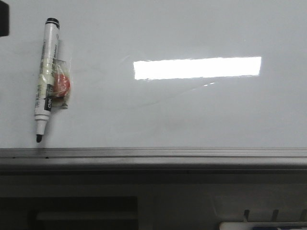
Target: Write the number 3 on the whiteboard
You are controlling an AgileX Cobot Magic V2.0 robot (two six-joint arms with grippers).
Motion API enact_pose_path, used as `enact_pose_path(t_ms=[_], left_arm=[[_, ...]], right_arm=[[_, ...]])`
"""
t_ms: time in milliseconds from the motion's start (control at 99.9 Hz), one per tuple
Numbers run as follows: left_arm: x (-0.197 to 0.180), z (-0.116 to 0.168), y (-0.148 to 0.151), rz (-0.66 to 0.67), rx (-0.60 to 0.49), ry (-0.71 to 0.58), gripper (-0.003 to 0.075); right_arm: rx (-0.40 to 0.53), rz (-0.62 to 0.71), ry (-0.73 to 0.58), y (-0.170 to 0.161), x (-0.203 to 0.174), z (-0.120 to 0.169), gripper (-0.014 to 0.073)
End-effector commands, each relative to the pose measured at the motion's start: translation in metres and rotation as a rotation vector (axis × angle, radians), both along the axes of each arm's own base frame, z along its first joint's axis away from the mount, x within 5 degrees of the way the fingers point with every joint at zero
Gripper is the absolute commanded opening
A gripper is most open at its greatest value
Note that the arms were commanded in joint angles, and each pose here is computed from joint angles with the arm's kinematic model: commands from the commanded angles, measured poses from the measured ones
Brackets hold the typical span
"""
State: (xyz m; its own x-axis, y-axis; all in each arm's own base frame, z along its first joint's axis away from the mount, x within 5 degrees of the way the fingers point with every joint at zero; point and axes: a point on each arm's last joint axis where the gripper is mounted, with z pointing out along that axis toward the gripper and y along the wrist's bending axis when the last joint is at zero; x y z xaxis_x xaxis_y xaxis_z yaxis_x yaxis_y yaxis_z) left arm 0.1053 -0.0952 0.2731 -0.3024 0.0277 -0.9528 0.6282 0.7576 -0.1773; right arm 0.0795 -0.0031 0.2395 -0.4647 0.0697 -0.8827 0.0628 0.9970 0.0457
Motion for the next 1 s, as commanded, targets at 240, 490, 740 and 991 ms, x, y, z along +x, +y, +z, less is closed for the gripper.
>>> enact_pose_path(t_ms=[240,490,740,991], left_arm=[[0.03,-0.006,-0.026,0.109,-0.146,0.104,0.0617],[0.031,-0.014,-0.035,0.091,-0.131,0.133,0.0617],[0.037,-0.028,-0.043,0.104,-0.084,0.193,0.0608],[0.043,-0.041,-0.047,0.147,-0.075,0.261,0.0151]], right_arm=[[-0.006,0.002,-0.11,0.0,0.006,0.018,-0.0041],[-0.006,0.002,-0.11,0.0,0.006,0.018,-0.0041],[-0.006,0.002,-0.11,0.0,0.006,0.018,-0.0041],[-0.006,0.002,-0.11,0.0,0.006,0.018,-0.0041]])
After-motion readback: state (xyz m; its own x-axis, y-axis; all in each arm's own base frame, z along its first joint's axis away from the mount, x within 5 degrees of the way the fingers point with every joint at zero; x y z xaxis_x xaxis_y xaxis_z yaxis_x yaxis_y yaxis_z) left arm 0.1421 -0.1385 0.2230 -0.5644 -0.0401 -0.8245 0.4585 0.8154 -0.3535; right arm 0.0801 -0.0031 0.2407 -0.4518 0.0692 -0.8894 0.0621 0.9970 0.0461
